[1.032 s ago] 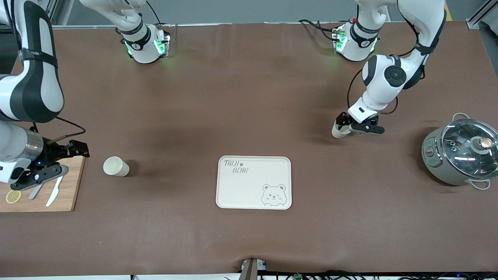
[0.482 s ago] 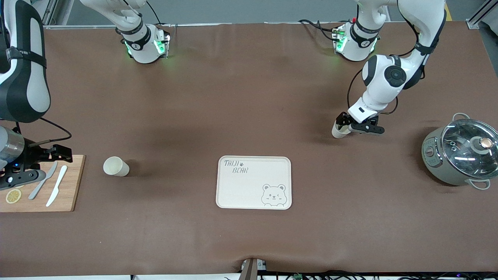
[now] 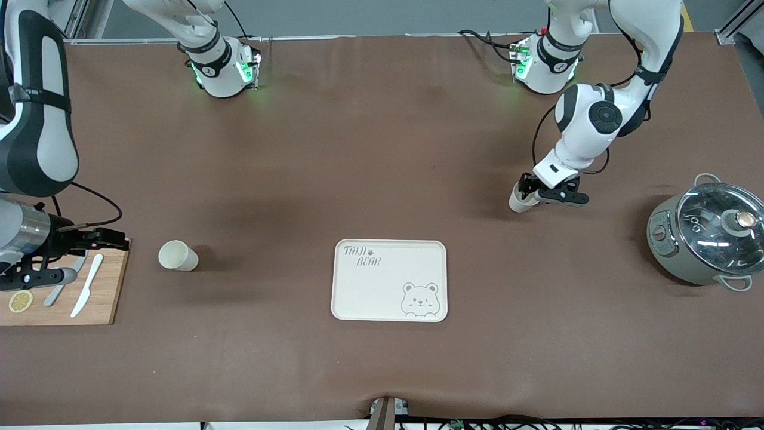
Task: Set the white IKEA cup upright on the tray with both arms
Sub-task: 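Close the left gripper on the cup while the right gripper reaches the other cup, then carry the cup to the tray while the right gripper grasps the other cup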
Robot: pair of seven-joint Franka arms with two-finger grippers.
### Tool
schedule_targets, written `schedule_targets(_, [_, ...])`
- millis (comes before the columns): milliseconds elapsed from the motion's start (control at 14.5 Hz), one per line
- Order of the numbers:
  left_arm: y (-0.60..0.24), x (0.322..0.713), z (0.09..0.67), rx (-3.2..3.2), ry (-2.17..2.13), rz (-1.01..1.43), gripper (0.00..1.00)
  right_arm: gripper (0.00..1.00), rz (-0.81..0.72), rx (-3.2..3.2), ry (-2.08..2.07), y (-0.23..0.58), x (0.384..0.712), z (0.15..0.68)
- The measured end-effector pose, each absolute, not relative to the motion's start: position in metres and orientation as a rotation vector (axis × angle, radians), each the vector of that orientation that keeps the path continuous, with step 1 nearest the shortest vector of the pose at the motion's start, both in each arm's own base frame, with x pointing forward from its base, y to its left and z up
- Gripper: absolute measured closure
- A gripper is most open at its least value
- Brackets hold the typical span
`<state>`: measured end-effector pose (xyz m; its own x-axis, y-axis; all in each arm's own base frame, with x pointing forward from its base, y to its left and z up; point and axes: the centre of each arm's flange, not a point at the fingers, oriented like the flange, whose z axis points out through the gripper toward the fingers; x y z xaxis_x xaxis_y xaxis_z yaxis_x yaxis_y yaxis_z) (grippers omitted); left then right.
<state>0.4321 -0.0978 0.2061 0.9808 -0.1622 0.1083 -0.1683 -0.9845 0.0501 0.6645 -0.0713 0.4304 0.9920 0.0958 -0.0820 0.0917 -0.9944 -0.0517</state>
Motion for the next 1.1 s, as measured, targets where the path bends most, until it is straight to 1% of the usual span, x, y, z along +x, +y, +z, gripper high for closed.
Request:
schedule_targets(275, [-0.098, 0.432, 0.206, 3.068, -0.257, 0.16, 0.78, 0.0, 0.182, -3.081, -0.148, -0.083, 0.659, 0.378])
schedule_targets(344, [-0.098, 0.432, 0.206, 3.067, -0.257, 0.164, 0.89, 0.0, 0.172, -3.09, -0.156, -0.084, 0.659, 0.364])
schedule_targets(413, [-0.099, 0.434, 0.208, 3.066, -0.259, 0.174, 0.96, 0.0, 0.155, -3.102, -0.17, -0.085, 0.659, 0.352])
schedule_targets(619, [-0.101, 0.445, 0.217, 3.058, -0.251, 0.225, 0.96, 0.0, 0.141, -3.107, -0.268, -0.089, 0.658, 0.32])
schedule_targets(895, [-0.112, 0.487, 0.253, 3.032, -0.175, 0.343, 0.96, 0.0, 0.175, -3.096, -0.321, -0.093, 0.657, 0.293])
schedule_targets(1101, [-0.128, 0.52, 0.275, 3.028, -0.133, 0.278, 0.96, 0.0, 0.184, -3.093, -0.326, -0.093, 0.657, 0.289])
